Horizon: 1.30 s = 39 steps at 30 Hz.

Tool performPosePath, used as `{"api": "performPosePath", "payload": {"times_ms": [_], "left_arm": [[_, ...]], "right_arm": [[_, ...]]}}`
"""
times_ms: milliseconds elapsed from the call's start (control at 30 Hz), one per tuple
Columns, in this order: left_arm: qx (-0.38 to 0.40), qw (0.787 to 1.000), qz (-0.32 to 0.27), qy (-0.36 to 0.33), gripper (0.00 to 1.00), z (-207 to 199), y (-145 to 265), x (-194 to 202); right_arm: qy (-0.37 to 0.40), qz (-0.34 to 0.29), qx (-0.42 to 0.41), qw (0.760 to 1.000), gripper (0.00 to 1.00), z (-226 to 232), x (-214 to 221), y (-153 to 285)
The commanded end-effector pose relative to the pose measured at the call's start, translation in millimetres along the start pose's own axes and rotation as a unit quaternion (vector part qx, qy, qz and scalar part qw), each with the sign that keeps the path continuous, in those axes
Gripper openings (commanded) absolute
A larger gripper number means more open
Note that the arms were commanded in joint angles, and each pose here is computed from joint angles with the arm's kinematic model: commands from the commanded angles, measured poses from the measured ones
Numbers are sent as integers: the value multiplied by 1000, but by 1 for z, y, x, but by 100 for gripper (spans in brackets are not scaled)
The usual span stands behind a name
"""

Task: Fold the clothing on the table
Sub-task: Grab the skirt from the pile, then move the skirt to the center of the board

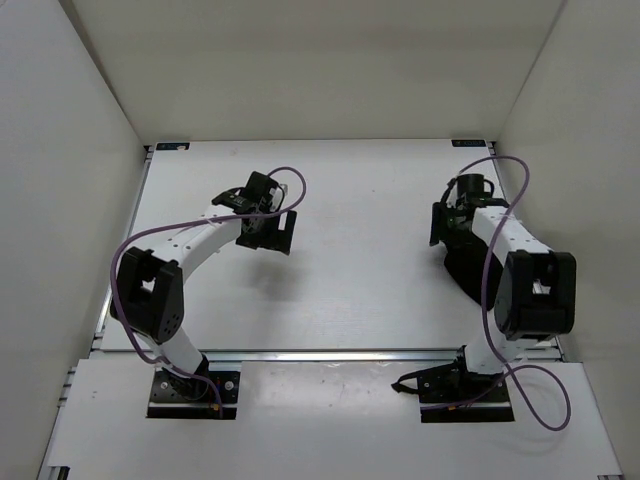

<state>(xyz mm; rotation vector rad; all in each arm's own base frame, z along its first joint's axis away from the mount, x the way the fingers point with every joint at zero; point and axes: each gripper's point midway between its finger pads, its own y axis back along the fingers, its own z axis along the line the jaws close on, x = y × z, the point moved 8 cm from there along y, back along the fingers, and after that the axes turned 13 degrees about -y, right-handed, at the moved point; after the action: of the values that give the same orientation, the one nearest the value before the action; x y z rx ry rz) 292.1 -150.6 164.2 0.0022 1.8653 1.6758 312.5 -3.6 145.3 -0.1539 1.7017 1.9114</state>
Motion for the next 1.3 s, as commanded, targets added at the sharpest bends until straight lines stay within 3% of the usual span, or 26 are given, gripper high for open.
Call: {"api": "performPosePath", "payload": {"times_ms": [0,100,167,267,400,533,600,733,833,900,1000,1033,1100,1267], "left_arm": [[10,999,-36,6,99,0,24,1],[20,999,-27,14,98,-1,23,9],[25,999,-20,16,99,0,21,17],[25,999,-28,12,99,0,26,23],[33,998,-44,19,98,1,32,25],[40,996,-77,16,99,4,44,12],[39,996,-83,22,99,7,47,7],[24,991,-124,31,98,15,73,-17],[14,984,-172,42,99,25,100,-32],[1,978,-202,46,99,31,120,-37],[-20,974,-222,43,99,33,139,-41],[-18,973,-225,43,99,32,141,-40],[-12,970,-237,44,99,32,144,-37],[18,971,-238,29,98,10,132,-18]], "right_arm": [[30,8,33,999,52,9,-5,-23],[49,40,102,993,42,4,-3,-34],[67,40,137,988,21,2,-9,-36],[70,32,123,989,0,7,-15,-31],[78,-8,3,997,0,55,-28,-7],[97,-83,-114,985,0,131,-60,42],[128,-91,-194,968,0,181,-69,74],[170,-215,-307,911,0,258,-103,194],[149,-263,-356,884,0,247,-116,244],[128,-261,-380,878,0,227,-121,235],[71,-162,-373,911,0,183,-88,154],[73,-174,-380,906,0,183,-91,159],[62,-113,-359,924,0,163,-54,103],[-5,-22,-336,941,0,123,10,31]]}}
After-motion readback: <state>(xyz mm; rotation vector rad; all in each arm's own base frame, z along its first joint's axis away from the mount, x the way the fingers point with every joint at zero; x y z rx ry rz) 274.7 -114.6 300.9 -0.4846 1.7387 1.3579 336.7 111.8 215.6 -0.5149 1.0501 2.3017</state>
